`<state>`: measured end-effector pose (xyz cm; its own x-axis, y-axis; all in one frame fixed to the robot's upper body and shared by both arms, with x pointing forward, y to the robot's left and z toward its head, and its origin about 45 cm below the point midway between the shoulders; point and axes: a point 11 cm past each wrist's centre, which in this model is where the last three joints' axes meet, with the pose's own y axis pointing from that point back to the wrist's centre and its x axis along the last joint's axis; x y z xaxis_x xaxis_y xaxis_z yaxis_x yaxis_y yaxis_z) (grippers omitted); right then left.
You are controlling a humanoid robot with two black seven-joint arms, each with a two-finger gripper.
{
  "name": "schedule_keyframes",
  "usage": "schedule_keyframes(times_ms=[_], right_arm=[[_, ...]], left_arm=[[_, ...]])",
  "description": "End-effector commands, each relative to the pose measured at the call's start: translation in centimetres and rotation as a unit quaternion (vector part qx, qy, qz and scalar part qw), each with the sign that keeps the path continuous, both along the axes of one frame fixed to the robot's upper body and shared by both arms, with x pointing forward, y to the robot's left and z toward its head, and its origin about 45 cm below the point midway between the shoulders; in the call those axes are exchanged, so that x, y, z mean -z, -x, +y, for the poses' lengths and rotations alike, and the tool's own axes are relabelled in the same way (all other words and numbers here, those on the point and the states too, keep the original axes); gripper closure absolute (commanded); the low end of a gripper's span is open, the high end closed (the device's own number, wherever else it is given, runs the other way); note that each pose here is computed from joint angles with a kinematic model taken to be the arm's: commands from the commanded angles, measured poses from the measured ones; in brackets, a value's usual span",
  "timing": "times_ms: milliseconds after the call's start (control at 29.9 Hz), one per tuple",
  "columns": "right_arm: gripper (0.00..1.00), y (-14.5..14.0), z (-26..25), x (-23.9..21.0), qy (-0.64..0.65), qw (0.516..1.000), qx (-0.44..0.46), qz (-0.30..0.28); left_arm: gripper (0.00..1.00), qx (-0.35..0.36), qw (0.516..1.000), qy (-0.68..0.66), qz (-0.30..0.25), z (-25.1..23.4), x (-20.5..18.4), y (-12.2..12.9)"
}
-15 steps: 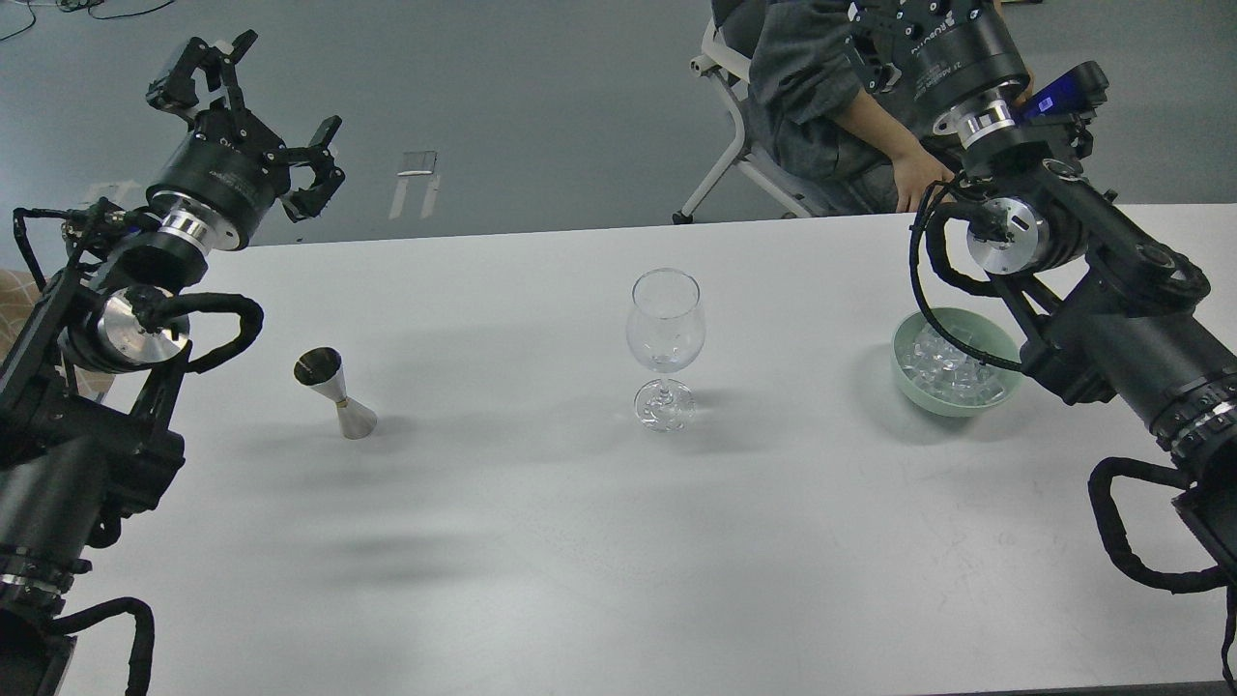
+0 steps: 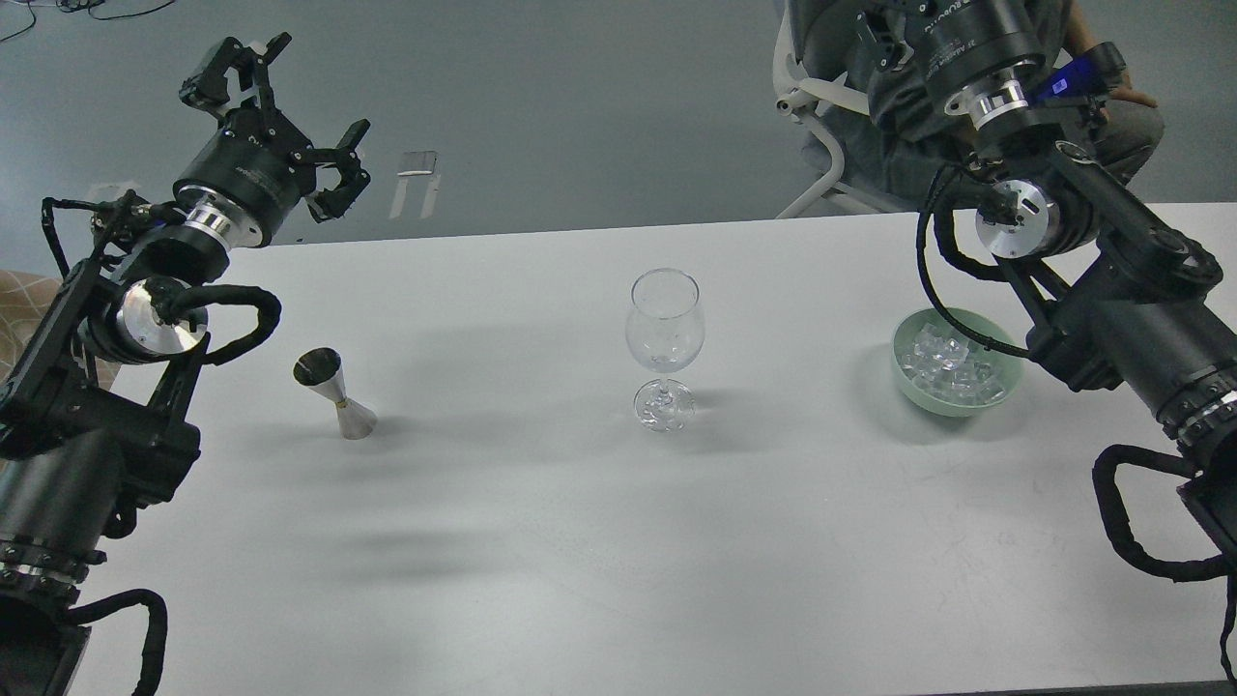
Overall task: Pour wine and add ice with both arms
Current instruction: 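Move the left gripper down toward the metal jigger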
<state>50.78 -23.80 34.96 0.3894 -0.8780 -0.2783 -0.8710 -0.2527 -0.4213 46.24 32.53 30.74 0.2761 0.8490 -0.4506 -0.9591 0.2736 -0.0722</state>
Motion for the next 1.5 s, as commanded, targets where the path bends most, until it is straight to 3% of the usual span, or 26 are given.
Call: schedule_keyframes(times_ms=[0,601,768,869,935,1002,1036,1102,1203,1470], right_arm=[[0.00,0.0,-0.3,0.4,-0.001,1.000,0.004,0.005],[0.00,0.5,-0.7,2.3,-0.015,0.999,0.012,0.027],[0.00,0.4,-0.1,3.1,-0.001,0.998,-0.005,0.057],[0.00,0.3,0.3,3.6,0.007,0.997,-0.014,0.079],[0.00,0.3,1.1,3.9,0.010,0.995,-0.026,0.094],[0.00,0.2,1.5,4.1,0.011,0.994,-0.030,0.101],[0.00,0.2,1.6,4.1,0.012,0.994,-0.029,0.102],[0.00,0.2,1.5,4.0,0.011,0.994,-0.026,0.102],[0.00,0.1,1.3,4.0,0.012,0.994,-0.023,0.102],[0.00,0.1,1.3,3.7,0.009,0.995,-0.023,0.097]], left_arm=[[0.02,0.002,1.000,0.000,0.000,0.0,-0.1,-0.2],[0.02,0.018,0.999,0.033,-0.002,-3.2,-0.1,-0.9],[0.02,0.020,0.999,0.030,-0.002,-3.5,0.6,-0.7],[0.06,0.015,0.999,0.037,-0.008,-3.6,0.8,-0.5],[0.21,0.014,0.999,0.047,-0.017,-4.0,1.0,-0.3],[0.30,0.007,0.998,0.052,-0.023,-3.9,1.1,-0.1],[0.30,0.003,0.998,0.054,-0.025,-3.9,1.1,-0.1],[0.25,0.005,0.998,0.058,-0.029,-3.9,0.8,0.0],[0.03,0.003,0.998,0.062,-0.030,-3.9,0.7,0.0],[0.02,0.022,0.998,0.055,-0.029,-3.6,1.2,0.4]])
